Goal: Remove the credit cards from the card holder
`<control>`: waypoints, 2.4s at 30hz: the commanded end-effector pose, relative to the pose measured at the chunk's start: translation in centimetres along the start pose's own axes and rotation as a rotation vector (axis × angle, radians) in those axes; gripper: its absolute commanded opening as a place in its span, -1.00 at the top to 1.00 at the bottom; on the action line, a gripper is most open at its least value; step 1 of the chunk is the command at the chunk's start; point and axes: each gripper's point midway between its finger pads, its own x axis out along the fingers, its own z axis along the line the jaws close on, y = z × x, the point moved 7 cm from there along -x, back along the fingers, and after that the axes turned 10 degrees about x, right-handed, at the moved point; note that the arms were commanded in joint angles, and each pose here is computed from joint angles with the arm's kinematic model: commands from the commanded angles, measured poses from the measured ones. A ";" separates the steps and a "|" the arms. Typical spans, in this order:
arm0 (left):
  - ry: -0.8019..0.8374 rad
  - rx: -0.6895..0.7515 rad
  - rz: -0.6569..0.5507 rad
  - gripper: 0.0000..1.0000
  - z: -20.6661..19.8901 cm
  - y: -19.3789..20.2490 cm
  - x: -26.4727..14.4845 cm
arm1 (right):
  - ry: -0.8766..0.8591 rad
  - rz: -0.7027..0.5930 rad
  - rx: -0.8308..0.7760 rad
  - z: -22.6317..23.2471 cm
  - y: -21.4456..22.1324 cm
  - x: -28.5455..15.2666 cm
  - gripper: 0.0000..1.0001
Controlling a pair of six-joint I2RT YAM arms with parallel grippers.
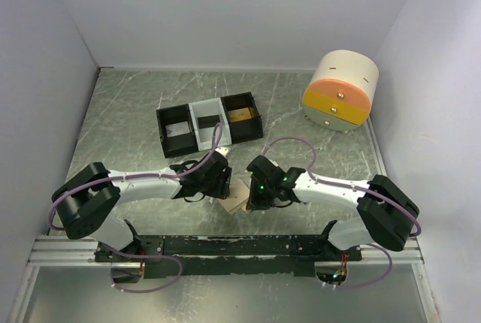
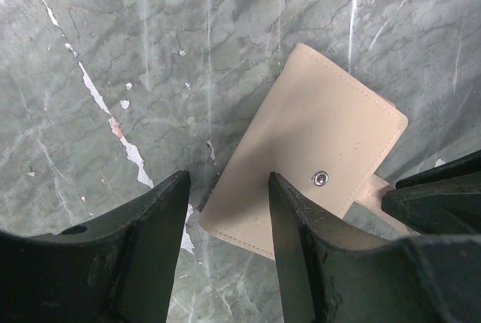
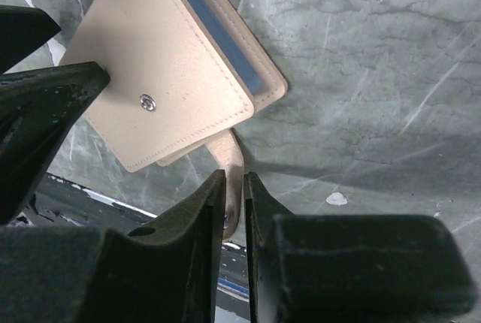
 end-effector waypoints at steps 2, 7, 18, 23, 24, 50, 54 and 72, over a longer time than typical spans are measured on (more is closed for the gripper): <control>-0.035 0.018 0.033 -0.16 0.3 0.3 -0.2 | -0.022 0.006 0.003 -0.5 0.2 -0.1 0.68; -0.039 0.023 0.028 -0.14 0.3 0.3 -0.2 | -0.026 0.002 0.010 -0.9 0.4 -0.1 0.96; -0.022 -0.022 -0.111 -0.47 0.3 -1.5 -2.4 | -0.205 -0.163 -0.218 3.0 -4.3 -2.8 1.00; -0.045 -0.069 -0.192 -0.58 0.7 -2.3 -3.7 | -0.391 -0.121 -0.446 6.3 -4.6 -4.4 1.00; -0.055 -0.083 -0.205 -0.59 0.8 -2.3 -4.0 | -0.420 -0.108 -0.482 6.9 -4.6 -4.6 1.00; -0.204 -0.247 -0.305 -0.57 3.5 -1.4 -7.3 | -0.393 -0.110 -0.261 6.1 -8.6 -2.1 1.00; -0.163 -0.240 -0.314 -0.55 3.1 -1.5 -7.2 | -0.310 -0.063 -0.079 1.0 -10.0 0.1 1.00; 0.025 -0.107 -0.188 -0.46 -0.1 -2.3 -1.7 | -0.166 -0.030 0.010 -4.6 -7.3 2.2 1.00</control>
